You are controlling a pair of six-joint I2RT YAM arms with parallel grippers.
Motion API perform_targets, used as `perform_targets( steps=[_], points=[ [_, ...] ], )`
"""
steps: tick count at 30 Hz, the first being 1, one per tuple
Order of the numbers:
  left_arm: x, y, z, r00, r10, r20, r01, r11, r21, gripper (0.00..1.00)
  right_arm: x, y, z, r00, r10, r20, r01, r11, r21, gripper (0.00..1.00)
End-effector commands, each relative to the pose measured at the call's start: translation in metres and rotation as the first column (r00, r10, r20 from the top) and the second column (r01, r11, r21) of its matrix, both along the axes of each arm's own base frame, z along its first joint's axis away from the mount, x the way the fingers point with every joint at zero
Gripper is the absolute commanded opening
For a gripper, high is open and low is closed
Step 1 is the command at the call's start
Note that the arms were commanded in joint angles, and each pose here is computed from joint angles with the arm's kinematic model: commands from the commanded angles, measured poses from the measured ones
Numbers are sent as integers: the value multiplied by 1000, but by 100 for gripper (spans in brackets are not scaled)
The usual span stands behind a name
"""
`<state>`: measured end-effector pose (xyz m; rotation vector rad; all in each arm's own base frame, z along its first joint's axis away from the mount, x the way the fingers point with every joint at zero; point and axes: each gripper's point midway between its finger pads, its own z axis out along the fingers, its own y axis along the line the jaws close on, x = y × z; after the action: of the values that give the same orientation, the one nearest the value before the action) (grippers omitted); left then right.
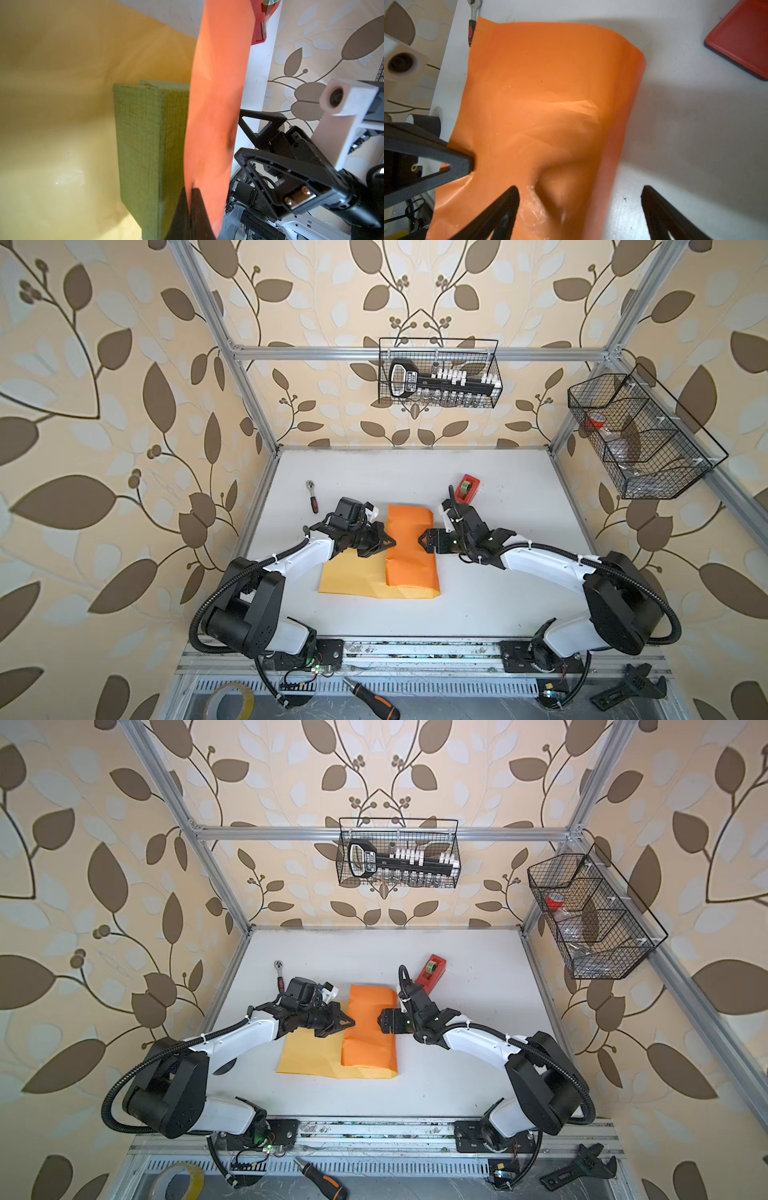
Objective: Wrap the gift box in paper
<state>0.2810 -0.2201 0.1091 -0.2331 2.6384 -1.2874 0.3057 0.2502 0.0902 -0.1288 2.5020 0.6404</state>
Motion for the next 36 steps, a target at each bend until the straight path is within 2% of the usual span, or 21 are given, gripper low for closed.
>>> perform_targets(
  steps=[1,22,36],
  points=[
    [-1,5,6,999,-5,40,5,1000,0,0,6,7,7,1000,16,6,-16,1000,17,93],
    [-1,13,-5,1000,19,22,-20,1000,20,0,9,12,-5,999,30,-22,-30,1000,4,94],
    [2,18,-13,999,34,16,-35,998,56,0,2,7,-27,997,28,-69,-30,999,-27,93]
  ],
)
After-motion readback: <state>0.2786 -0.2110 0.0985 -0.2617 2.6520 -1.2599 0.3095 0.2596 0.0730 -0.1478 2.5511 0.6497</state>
